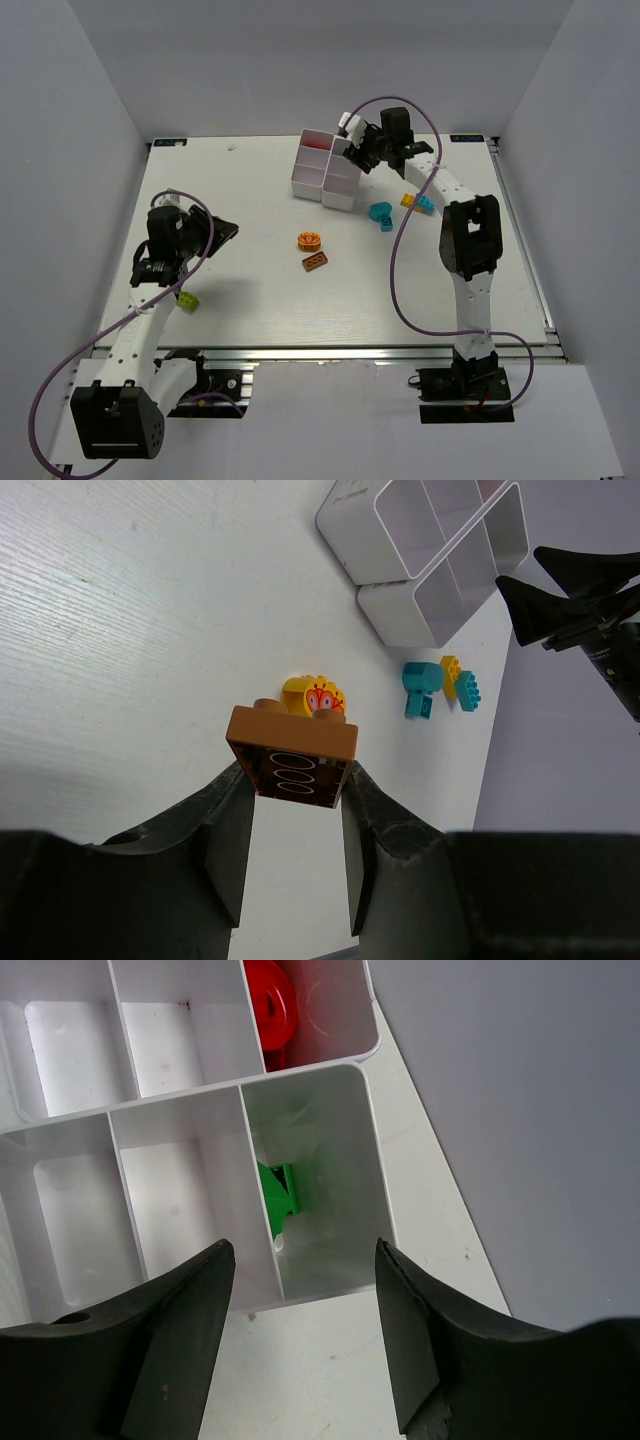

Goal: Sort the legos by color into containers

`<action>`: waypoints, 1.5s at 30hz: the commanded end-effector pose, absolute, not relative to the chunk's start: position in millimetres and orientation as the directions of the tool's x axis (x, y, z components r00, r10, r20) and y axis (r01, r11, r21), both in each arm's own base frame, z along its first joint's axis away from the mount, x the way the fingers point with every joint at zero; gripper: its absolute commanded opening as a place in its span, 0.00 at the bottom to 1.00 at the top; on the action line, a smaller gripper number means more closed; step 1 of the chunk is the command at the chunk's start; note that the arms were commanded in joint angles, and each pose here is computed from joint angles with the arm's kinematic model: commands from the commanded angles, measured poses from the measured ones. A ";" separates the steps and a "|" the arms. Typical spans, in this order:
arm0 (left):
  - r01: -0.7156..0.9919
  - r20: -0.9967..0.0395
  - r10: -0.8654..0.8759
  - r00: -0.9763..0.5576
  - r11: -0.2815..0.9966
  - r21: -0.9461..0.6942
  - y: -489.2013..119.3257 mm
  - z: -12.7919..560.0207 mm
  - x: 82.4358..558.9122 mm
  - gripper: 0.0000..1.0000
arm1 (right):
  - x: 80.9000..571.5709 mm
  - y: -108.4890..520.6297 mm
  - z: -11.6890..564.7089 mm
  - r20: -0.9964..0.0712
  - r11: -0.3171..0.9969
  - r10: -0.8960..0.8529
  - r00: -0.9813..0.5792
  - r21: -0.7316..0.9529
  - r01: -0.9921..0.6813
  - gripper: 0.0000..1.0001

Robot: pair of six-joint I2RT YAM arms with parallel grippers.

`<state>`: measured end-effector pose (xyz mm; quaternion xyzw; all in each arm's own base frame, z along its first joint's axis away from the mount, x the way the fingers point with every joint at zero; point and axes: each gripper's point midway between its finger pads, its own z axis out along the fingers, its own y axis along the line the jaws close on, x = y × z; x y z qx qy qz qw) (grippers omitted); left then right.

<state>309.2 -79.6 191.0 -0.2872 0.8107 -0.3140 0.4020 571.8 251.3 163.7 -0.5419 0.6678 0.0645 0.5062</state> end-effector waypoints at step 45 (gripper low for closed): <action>-0.142 -0.489 -0.705 -0.514 0.632 -0.762 -91.8 210.2 317.4 0.00 | 563.4 251.4 208.2 -0.771 0.429 -0.619 0.151 -0.493 -0.757 0.64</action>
